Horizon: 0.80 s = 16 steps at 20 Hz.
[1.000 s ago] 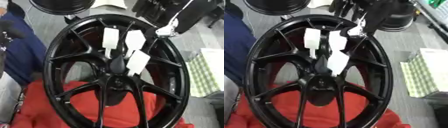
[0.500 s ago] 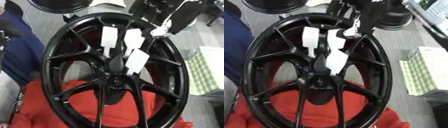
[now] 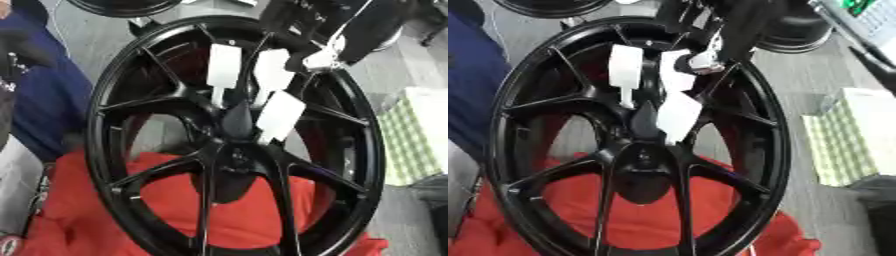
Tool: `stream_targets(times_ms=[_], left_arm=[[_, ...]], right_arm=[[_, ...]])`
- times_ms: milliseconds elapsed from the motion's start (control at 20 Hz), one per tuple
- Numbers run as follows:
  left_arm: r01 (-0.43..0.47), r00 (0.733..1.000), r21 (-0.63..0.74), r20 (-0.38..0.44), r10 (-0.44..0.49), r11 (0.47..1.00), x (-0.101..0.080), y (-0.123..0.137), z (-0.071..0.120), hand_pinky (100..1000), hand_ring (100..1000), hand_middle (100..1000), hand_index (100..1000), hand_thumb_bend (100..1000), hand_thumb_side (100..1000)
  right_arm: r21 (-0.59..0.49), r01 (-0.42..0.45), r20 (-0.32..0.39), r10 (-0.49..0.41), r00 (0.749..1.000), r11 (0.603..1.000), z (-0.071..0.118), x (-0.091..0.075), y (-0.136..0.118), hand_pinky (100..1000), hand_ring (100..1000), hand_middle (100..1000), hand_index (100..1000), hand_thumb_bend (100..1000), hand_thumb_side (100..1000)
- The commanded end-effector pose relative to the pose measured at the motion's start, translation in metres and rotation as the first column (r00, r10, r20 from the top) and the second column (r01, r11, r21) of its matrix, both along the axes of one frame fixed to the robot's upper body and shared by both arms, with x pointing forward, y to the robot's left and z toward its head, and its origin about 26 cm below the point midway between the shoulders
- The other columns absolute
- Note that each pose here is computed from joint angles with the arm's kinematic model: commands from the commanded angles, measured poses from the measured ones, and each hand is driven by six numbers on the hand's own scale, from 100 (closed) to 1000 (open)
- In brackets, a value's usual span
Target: Pull the pin out of the wheel hub.
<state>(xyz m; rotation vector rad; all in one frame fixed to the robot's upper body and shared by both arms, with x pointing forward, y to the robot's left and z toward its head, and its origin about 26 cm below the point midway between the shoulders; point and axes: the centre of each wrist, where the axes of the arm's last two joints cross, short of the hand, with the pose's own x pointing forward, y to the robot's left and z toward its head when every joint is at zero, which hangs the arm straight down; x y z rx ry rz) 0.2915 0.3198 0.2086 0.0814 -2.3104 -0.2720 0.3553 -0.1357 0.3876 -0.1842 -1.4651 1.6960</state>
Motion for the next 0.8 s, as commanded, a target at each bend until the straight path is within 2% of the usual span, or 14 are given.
stream_targets(times_ms=[50, 800], left_arm=[[0.004, 1.000, 0.020, 0.024, -0.004, 1.000, -0.0018, 0.0000, 0.0081, 848, 606, 536, 734, 100, 652], [0.005, 1.000, 0.025, 0.026, -0.005, 1.000, -0.0015, -0.0002, 0.0093, 847, 607, 536, 734, 100, 654]], right_arm=[[-0.025, 0.028, -0.058, -0.030, 0.998, 0.999, 0.0089, -0.0019, -0.0030, 774, 894, 805, 870, 315, 100], [-0.025, 0.006, -0.094, -0.008, 0.996, 1.000, 0.0035, 0.0004, 0.0019, 767, 890, 791, 857, 330, 100]])
